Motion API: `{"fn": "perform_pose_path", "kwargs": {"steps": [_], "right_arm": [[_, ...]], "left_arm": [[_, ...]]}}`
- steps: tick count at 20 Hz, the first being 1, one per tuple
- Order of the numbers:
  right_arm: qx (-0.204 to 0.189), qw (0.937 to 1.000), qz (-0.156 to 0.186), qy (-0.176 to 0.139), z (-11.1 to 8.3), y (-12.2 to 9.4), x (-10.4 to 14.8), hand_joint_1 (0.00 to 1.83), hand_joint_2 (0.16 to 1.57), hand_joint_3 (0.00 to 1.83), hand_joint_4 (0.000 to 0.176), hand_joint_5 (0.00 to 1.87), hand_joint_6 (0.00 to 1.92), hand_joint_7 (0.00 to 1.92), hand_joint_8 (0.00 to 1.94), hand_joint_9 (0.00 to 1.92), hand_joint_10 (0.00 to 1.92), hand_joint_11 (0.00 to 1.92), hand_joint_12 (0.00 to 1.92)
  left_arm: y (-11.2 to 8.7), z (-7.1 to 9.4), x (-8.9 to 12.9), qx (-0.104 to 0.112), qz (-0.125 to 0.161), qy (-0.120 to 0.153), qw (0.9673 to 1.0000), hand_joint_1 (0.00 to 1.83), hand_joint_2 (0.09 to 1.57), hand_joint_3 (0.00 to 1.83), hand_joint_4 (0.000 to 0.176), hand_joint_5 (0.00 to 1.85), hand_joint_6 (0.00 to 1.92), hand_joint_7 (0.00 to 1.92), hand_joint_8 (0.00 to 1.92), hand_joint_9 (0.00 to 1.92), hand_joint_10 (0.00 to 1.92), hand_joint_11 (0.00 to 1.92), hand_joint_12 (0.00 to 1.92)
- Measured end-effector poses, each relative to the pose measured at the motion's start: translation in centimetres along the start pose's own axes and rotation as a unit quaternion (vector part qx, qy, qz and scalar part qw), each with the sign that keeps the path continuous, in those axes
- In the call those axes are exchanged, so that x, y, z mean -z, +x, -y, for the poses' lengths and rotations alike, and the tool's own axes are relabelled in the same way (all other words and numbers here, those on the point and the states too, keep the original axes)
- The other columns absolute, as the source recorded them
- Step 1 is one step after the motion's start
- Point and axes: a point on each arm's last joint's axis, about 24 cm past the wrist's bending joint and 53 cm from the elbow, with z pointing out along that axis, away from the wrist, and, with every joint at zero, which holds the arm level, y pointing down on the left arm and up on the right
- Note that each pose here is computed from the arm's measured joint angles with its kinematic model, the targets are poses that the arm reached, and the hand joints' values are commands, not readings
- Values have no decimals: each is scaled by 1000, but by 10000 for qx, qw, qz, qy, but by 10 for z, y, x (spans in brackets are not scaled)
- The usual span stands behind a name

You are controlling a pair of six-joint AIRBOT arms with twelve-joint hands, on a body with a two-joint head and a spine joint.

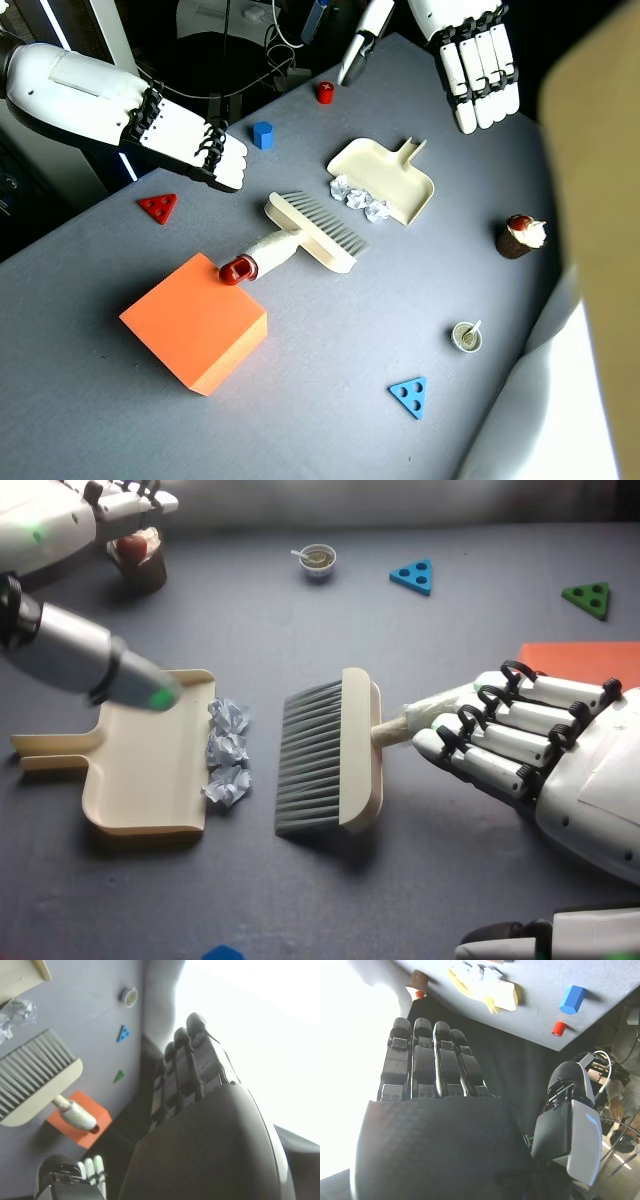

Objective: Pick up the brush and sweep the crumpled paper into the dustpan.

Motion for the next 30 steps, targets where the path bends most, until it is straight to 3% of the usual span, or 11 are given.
{"fn": "perform_pose_path", "kwargs": {"steps": [1, 3, 6, 8, 16, 18, 20, 27, 28, 29, 30], "right_arm": [[2, 10000, 2, -3, 0, 0, 0, 0, 968, 3, 0, 79, 5, 145, 8, 160, 9, 127, 64], [1, 10000, 0, -5, 0, 0, 0, 0, 969, 3, 0, 88, 6, 158, 10, 181, 14, 156, 70], [4, 10000, 1, -5, 0, 0, 0, 0, 957, 0, 0, 151, 11, 208, 9, 223, 10, 208, 62], [4, 10000, 2, -4, 0, 0, 0, 0, 968, 4, 0, 161, 10, 205, 5, 212, 2, 189, 48], [2, 10000, 1, -5, 0, 0, 0, 0, 962, 0, 0, 178, 9, 214, 9, 220, 7, 214, 45], [3, 10000, 0, -6, 0, 0, 0, 0, 959, 0, 0, 188, 11, 225, 11, 229, 9, 215, 43], [2, 10000, 0, -4, 0, 0, 0, 0, 967, 2, 0, 182, 6, 225, 9, 232, 9, 226, 43], [-6, 10000, -5, -22, -2, 0, 0, 0, 971, 2, 0, 161, 0, 190, 1, 188, 0, 176, 11], [-6, 10000, -4, -22, -2, 0, 0, 0, 971, 2, 0, 176, 6, 205, 7, 202, 6, 190, 16], [-6, 10000, -4, -22, -2, 0, 0, 0, 969, 0, 0, 171, 3, 205, 6, 205, 7, 188, 15], [-4, 10000, -3, -23, -2, 0, 0, 0, 967, 0, 0, 170, 3, 209, 7, 212, 9, 194, 17]], "left_arm": [[3, 0, 0, -143, -62, 10, 9999, 754, 848, 7, 63, 86, 8, 57, 3, 86, 3, 169, 42], [5, -3, -2, -226, -120, 15, 9997, 769, 874, 4, 96, 176, 10, 93, 3, 123, 5, 196, 62], [8, -12, -3, -299, -161, -79, 9994, 844, 868, 0, 119, 376, 7, 199, 4, 206, 4, 213, 98], [16, -24, -2, -211, -199, -251, 9993, 851, 900, 4, 127, 446, 8, 236, 3, 211, 1, 199, 104], [48, -65, 16, 182, -123, -985, 9949, 819, 930, 8, 131, 493, 12, 234, 0, 185, 2, 166, 101], [54, -76, 22, 300, -65, -1215, 9921, 839, 914, 0, 118, 516, 16, 239, 2, 188, 2, 165, 104], [55, -86, 26, 377, 41, -1390, 9896, 793, 937, 9, 132, 494, 4, 227, 5, 182, 4, 151, 100], [79, -93, 27, 395, -86, -1539, 9873, 817, 934, 2, 128, 567, 17, 206, 7, 160, 3, 143, 106], [81, -96, 26, 362, -88, -1565, 9870, 830, 933, 1, 118, 584, 20, 222, 11, 176, 8, 152, 112], [84, -95, 24, 399, -91, -1553, 9870, 792, 934, 2, 140, 586, 18, 222, 9, 175, 7, 153, 114], [88, -96, 22, 414, -117, -1553, 9869, 807, 926, 0, 132, 613, 8, 245, 4, 198, 4, 167, 131]]}}
